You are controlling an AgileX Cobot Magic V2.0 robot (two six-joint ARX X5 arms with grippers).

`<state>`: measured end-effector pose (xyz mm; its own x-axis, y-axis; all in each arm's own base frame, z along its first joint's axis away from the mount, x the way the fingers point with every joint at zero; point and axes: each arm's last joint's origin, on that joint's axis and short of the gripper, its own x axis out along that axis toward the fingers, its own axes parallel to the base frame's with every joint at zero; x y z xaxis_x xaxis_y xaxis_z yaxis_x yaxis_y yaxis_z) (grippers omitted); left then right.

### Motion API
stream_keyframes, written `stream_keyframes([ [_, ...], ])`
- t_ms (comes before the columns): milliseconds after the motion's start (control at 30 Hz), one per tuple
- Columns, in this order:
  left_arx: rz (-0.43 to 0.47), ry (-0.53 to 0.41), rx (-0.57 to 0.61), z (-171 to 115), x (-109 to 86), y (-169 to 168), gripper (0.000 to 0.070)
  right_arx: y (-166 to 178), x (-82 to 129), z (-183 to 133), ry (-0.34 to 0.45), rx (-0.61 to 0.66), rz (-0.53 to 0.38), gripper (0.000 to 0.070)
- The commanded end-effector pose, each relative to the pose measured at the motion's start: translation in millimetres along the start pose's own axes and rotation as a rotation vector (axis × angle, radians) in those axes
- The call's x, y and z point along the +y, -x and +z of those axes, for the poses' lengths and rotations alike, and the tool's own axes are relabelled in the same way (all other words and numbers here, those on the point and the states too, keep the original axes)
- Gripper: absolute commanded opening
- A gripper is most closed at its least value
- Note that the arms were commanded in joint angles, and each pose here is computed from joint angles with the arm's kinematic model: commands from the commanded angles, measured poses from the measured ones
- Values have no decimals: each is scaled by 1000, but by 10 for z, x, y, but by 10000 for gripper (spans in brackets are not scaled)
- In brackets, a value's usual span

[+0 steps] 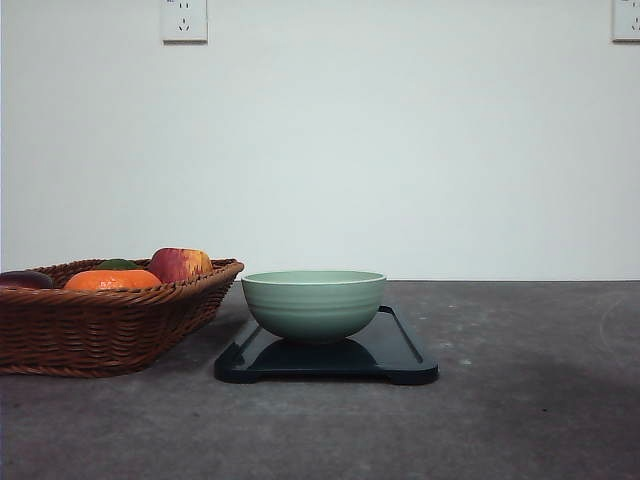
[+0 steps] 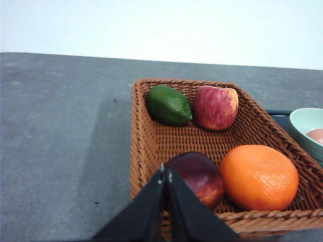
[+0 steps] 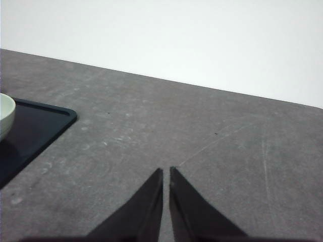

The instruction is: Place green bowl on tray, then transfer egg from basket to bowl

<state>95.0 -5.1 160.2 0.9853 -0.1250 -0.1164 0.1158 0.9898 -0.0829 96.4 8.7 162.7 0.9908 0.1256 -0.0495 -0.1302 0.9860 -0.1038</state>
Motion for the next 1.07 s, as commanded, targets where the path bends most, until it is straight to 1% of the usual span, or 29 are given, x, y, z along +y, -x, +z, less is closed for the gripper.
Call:
stream_keyframes([
  [0, 2, -1, 7, -51, 7, -17, 0, -3, 1, -1, -12, -9, 0, 16],
  [1033, 2, -1, 7, -51, 7, -17, 0, -3, 1, -1, -12, -9, 0, 16],
])
